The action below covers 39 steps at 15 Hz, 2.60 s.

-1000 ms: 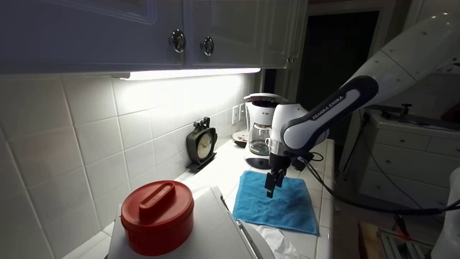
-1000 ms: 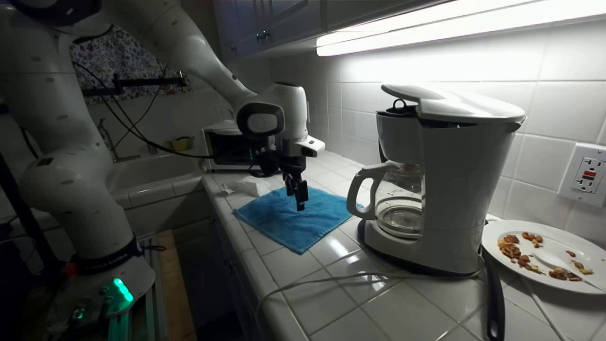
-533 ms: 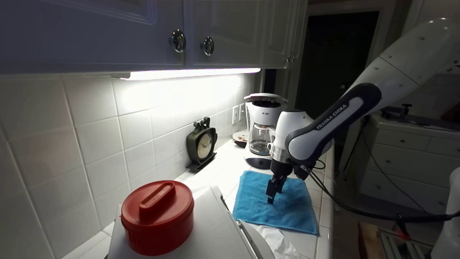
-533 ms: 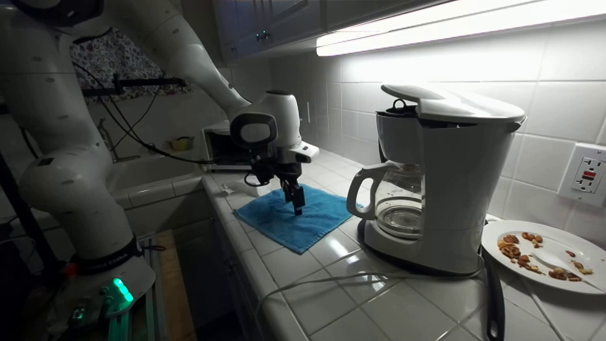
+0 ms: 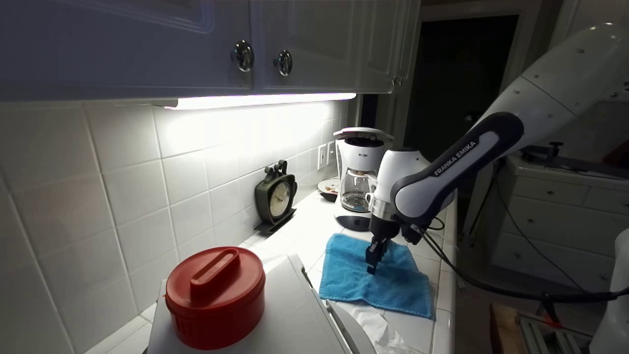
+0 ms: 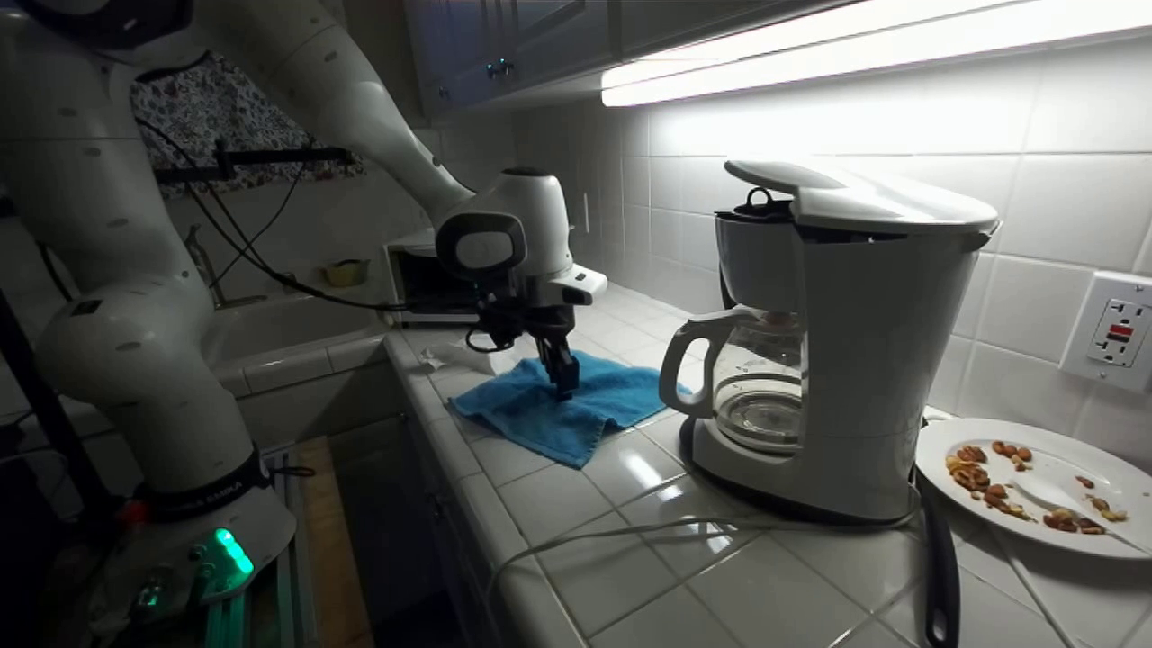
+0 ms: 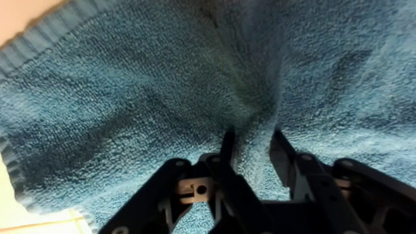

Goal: Use the blue towel to wipe the countertop.

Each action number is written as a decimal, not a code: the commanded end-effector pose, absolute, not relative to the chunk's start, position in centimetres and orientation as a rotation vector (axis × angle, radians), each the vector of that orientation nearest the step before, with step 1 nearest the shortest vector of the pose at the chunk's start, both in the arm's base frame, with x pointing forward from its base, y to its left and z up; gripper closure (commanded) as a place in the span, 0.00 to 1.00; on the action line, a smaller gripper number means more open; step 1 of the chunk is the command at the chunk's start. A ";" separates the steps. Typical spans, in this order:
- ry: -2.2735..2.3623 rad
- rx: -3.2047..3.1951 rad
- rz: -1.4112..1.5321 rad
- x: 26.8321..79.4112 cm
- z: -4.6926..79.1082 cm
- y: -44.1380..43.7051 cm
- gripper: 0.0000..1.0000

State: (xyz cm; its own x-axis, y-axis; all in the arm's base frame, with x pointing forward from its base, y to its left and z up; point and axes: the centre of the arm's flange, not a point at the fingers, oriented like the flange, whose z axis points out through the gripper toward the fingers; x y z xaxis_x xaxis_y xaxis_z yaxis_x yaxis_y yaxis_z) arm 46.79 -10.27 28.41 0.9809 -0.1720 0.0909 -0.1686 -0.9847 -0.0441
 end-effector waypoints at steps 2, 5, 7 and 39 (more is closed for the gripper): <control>0.281 -3.077 -0.147 46.0 28.1 -11.2 0.97; 0.287 -3.082 -0.139 45.7 28.0 -11.9 0.98; 0.275 -3.078 -0.125 45.5 28.1 -11.9 0.96; -0.057 -3.076 -0.283 53.1 29.4 -13.1 0.96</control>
State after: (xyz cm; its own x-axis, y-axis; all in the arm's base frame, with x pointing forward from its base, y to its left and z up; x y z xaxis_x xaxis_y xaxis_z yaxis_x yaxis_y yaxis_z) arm 54.07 -11.14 29.04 0.9820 0.0647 0.1777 0.0774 -0.9948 -0.0655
